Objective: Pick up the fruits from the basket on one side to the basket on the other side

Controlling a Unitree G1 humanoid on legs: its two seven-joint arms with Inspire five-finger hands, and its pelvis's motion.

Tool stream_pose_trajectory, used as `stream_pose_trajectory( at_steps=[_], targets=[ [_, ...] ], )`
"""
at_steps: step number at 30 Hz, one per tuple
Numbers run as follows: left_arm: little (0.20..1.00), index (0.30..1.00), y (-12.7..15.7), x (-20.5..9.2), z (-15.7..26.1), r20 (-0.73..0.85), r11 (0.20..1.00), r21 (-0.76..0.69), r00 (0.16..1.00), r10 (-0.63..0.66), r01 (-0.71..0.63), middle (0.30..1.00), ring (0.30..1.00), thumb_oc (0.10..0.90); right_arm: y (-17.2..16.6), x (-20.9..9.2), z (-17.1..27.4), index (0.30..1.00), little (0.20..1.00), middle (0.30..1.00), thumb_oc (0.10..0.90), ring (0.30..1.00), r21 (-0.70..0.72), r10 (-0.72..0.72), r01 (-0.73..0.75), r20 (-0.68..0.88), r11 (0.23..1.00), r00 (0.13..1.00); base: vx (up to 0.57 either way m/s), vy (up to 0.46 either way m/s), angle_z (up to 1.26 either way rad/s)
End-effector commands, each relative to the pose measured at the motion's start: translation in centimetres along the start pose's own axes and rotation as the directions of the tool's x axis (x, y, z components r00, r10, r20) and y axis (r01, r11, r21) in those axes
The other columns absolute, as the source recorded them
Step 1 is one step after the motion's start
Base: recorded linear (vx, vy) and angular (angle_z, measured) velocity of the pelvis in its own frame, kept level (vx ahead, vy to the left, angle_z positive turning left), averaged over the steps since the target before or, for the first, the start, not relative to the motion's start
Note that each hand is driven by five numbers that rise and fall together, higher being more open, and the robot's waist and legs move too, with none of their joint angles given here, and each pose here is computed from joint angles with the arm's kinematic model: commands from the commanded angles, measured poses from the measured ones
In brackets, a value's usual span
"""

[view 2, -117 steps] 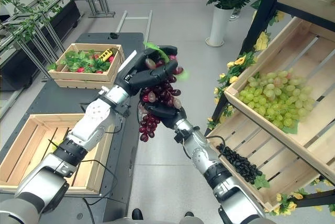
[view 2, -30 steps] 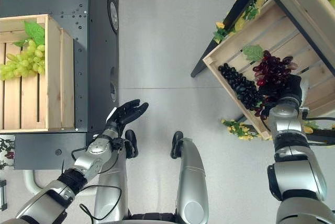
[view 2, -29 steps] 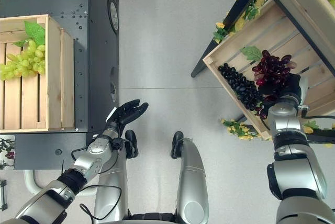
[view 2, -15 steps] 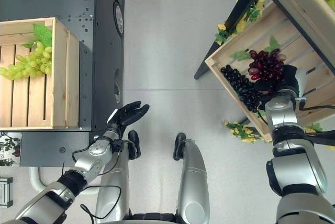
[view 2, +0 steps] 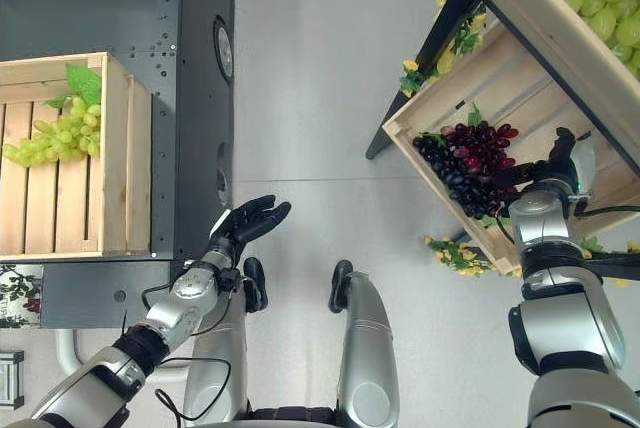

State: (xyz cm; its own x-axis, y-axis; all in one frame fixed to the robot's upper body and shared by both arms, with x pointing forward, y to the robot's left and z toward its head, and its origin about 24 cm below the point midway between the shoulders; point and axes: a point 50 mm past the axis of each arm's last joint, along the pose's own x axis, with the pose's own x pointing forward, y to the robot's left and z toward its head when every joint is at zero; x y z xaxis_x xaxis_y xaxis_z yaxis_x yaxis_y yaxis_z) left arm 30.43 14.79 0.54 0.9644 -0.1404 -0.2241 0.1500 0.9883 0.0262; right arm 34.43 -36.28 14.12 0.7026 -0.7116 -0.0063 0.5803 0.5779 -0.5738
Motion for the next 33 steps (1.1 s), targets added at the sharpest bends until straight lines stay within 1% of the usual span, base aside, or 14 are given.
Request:
stream_pose_trajectory(
  at_steps=[1, 3, 6, 7, 10, 11, 14, 18, 22, 24, 27, 28, 31, 33],
  targets=[
    [0.9, 0.9, -2.8, 0.0, 3.0, 0.181, 0.993, -0.073, 0.981, -0.073, 0.088, 0.9, 0.9, 0.8, -5.0, 1.0, 2.4, 0.9, 0.9, 0.9, 0.8, 0.9, 0.035, -0.22, 0.217, 0.131, 0.975, 0.967, 0.0, 0.063, -0.01],
    [0.9, 0.9, -2.8, -0.1, 3.1, 0.191, 0.995, -0.061, 0.98, -0.061, 0.074, 0.9, 0.9, 0.8, -4.7, 0.8, 2.6, 0.9, 0.9, 0.9, 0.8, 0.9, 0.069, -0.214, 0.206, 0.15, 0.976, 0.965, 0.0, 0.045, -0.01],
    [0.9, 0.9, -2.5, 0.0, 3.8, 0.25, 1.0, 0.007, 0.968, 0.014, -0.016, 0.9, 0.9, 0.8, -2.5, -0.2, 3.5, 0.9, 0.9, 0.9, 0.8, 0.9, 0.136, -0.156, 0.124, 0.251, 0.983, 0.955, 0.01, 0.055, 0.0],
    [0.9, 0.9, -2.5, 0.1, 4.3, 0.282, 0.997, 0.057, 0.959, 0.03, -0.048, 0.9, 0.9, 0.8, -0.9, -1.0, 3.8, 0.9, 0.9, 0.9, 0.8, 0.9, 0.151, -0.101, 0.055, 0.311, 0.987, 0.945, 0.01, 0.056, -0.01],
    [0.9, 0.9, -2.7, 0.2, 4.7, 0.306, 0.99, 0.119, 0.951, 0.035, -0.075, 0.9, 0.9, 0.8, 1.5, -2.5, 3.5, 0.9, 0.9, 0.9, 0.8, 0.9, 0.145, -0.018, -0.04, 0.377, 0.989, 0.926, 0.03, 0.04, -0.05],
    [0.9, 0.9, -2.5, 0.2, 4.8, 0.324, 0.981, 0.171, 0.945, 0.037, -0.097, 0.9, 0.9, 0.8, 3.1, -3.8, 2.9, 0.9, 0.9, 0.9, 0.8, 0.9, 0.149, 0.043, -0.116, 0.422, 0.982, 0.906, 0.05, 0.031, -0.04],
    [0.9, 0.9, -2.2, 0.1, 4.7, 0.325, 0.97, 0.214, 0.945, 0.037, -0.112, 0.9, 0.9, 0.8, 5.0, -5.6, 1.9, 0.9, 0.9, 0.9, 0.8, 0.9, 0.147, 0.117, -0.205, 0.461, 0.968, 0.88, 0.03, 0.013, 0.01],
    [0.9, 0.9, -1.6, 0.1, 3.6, 0.282, 0.969, 0.215, 0.957, 0.062, -0.126, 0.9, 0.9, 0.8, 8.2, -8.4, -0.1, 0.9, 0.9, 0.9, 0.8, 0.9, 0.151, 0.226, -0.333, 0.477, 0.931, 0.849, 0.03, -0.003, -0.01],
    [0.9, 0.9, -1.0, -0.6, 1.6, 0.235, 0.971, 0.202, 0.969, 0.078, -0.127, 0.9, 0.9, 0.8, 9.4, -10.0, -2.2, 0.9, 0.9, 0.9, 0.8, 0.9, 0.162, 0.281, -0.391, 0.46, 0.906, 0.842, 0.06, -0.013, 0.06],
    [0.9, 0.9, -0.8, -1.2, 0.1, 0.191, 0.975, 0.183, 0.977, 0.094, -0.129, 0.9, 0.9, 0.8, 10.4, -11.5, -3.3, 0.9, 0.9, 0.9, 0.8, 0.9, 0.137, 0.334, -0.439, 0.463, 0.888, 0.821, 0.07, -0.019, 0.07],
    [0.9, 0.9, -0.6, -1.8, -1.1, 0.16, 0.974, 0.182, 0.982, 0.106, -0.134, 0.9, 0.9, 0.8, 11.3, -12.7, -4.1, 0.9, 0.9, 0.9, 0.8, 0.9, 0.125, 0.391, -0.495, 0.461, 0.86, 0.797, 0.06, -0.037, 0.08],
    [0.9, 0.9, -0.4, -2.1, -1.7, 0.146, 0.975, 0.178, 0.983, 0.111, -0.137, 0.9, 0.9, 0.8, 11.9, -13.5, -4.5, 0.9, 0.9, 0.9, 0.8, 0.9, 0.114, 0.439, -0.543, 0.462, 0.832, 0.771, 0.05, -0.04, 0.05],
    [0.9, 0.9, 0.0, -2.7, -2.5, 0.132, 0.973, 0.187, 0.985, 0.109, -0.133, 0.9, 0.9, 0.8, 12.8, -15.0, -5.5, 0.9, 0.9, 0.9, 0.8, 0.9, 0.095, 0.509, -0.609, 0.457, 0.787, 0.729, 0.05, -0.047, 0.08],
    [0.9, 0.9, 0.2, -3.2, -3.1, 0.122, 0.972, 0.192, 0.986, 0.116, -0.138, 0.9, 0.9, 0.8, 13.4, -16.3, -6.6, 0.9, 0.9, 0.9, 0.8, 0.9, 0.122, 0.556, -0.655, 0.427, 0.746, 0.713, 0.04, -0.047, 0.13]
  ],
)
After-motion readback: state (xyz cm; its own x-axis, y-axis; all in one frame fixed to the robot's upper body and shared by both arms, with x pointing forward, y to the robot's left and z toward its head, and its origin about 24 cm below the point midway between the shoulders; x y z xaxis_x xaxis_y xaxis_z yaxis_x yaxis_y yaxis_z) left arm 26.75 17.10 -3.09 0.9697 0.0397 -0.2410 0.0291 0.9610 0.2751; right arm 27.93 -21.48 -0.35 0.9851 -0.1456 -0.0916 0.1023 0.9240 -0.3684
